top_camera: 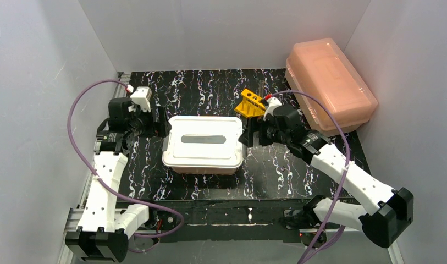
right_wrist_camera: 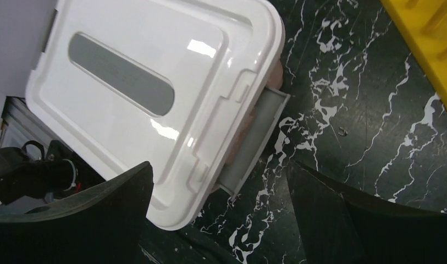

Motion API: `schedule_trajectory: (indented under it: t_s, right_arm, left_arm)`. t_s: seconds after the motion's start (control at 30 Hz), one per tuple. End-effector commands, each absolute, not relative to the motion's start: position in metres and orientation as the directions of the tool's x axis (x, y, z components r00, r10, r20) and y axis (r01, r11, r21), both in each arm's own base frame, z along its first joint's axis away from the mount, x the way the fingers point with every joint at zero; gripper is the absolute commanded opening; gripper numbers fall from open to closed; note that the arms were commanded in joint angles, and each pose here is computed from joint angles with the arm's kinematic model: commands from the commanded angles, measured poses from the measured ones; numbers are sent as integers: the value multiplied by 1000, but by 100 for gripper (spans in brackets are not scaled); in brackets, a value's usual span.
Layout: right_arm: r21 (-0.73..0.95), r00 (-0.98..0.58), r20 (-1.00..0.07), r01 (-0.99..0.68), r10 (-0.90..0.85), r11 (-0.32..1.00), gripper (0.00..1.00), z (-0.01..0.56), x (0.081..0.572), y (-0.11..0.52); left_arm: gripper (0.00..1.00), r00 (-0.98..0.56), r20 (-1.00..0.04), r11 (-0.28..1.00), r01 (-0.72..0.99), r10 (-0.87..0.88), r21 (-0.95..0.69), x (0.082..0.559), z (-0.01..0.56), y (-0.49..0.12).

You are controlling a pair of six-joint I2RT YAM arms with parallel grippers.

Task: Organize the chemistry lab equipment

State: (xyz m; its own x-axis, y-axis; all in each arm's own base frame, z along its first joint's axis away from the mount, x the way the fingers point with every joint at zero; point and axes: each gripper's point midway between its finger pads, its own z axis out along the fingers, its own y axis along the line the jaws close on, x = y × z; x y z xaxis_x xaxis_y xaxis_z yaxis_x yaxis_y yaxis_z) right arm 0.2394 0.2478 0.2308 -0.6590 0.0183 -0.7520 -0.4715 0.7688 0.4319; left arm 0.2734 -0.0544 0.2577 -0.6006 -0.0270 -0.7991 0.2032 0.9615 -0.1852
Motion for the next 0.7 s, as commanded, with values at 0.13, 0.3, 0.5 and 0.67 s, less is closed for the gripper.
schedule_trajectory:
  t_s: [0.13,0.3,0.5,0.67]
  right_arm:
    - [420,-701,-712,-458,-28,783,97,206,244,250]
    - [458,-693,-720,-442,30,771,98,207,247,253]
    - [558,-740,-666,-408,97,723,98,192,242,264]
    - [613,-764,-631,-380,139,693,98,180,241,270]
  left_arm:
    - [98,-657,-754,940,267,17,-212,283,219,-65]
    - [98,-673,-739,940,257,9,-223,285,211,-66]
    - [98,-679,-733,945,266,45,-188,284,196,-61]
    - [98,-677,-733,949,270,65,-166,285,189,-58]
